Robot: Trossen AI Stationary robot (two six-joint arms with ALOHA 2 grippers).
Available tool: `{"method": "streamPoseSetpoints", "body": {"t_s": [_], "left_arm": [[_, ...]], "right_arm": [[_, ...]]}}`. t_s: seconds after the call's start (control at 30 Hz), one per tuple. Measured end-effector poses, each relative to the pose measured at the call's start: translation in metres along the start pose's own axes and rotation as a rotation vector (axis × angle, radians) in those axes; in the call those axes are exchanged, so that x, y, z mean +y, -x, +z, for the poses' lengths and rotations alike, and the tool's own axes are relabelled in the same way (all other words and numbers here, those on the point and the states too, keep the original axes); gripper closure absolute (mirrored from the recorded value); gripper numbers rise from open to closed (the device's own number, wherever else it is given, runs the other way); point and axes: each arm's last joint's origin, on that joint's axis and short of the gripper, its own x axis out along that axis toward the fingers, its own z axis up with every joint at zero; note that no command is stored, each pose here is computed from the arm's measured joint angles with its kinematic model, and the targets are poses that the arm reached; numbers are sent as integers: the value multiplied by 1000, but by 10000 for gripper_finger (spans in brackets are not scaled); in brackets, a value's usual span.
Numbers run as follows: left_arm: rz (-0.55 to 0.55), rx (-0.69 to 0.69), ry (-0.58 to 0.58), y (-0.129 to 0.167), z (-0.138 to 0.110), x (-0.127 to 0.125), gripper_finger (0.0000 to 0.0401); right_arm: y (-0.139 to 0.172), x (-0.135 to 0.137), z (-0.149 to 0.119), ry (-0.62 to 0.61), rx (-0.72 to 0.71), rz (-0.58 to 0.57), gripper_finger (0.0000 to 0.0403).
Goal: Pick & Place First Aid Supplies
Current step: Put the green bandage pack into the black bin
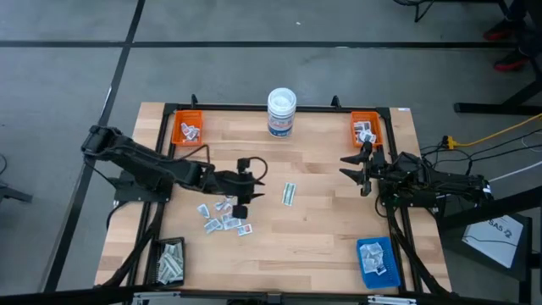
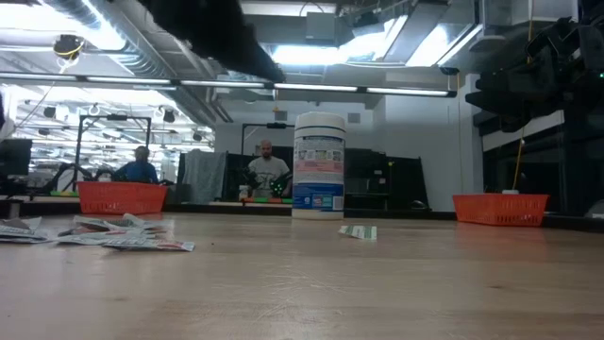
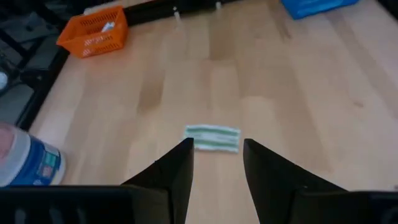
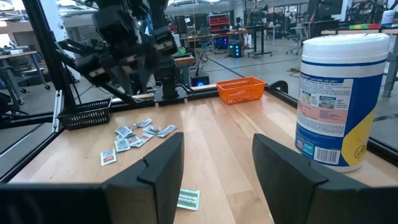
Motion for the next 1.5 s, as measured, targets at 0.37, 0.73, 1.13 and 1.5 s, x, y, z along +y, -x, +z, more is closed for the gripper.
{"method": "streamPoseSetpoints", "body": {"t_s": [0.37,0.73,1.13,1.5], "left_arm": [[-62,108,-30,-58,-28,12,271],[-160,36,-151,-112,-54,14,271],[-254,-85,-151,-131,-60,6,271],[-260,66,-159,-174,-58,-1,271]], "right_arm": [[0,0,0,0,0,0,212],[0,0,0,0,0,0,212],[0,0,0,0,0,0,212],[0,0,0,0,0,0,212]]}}
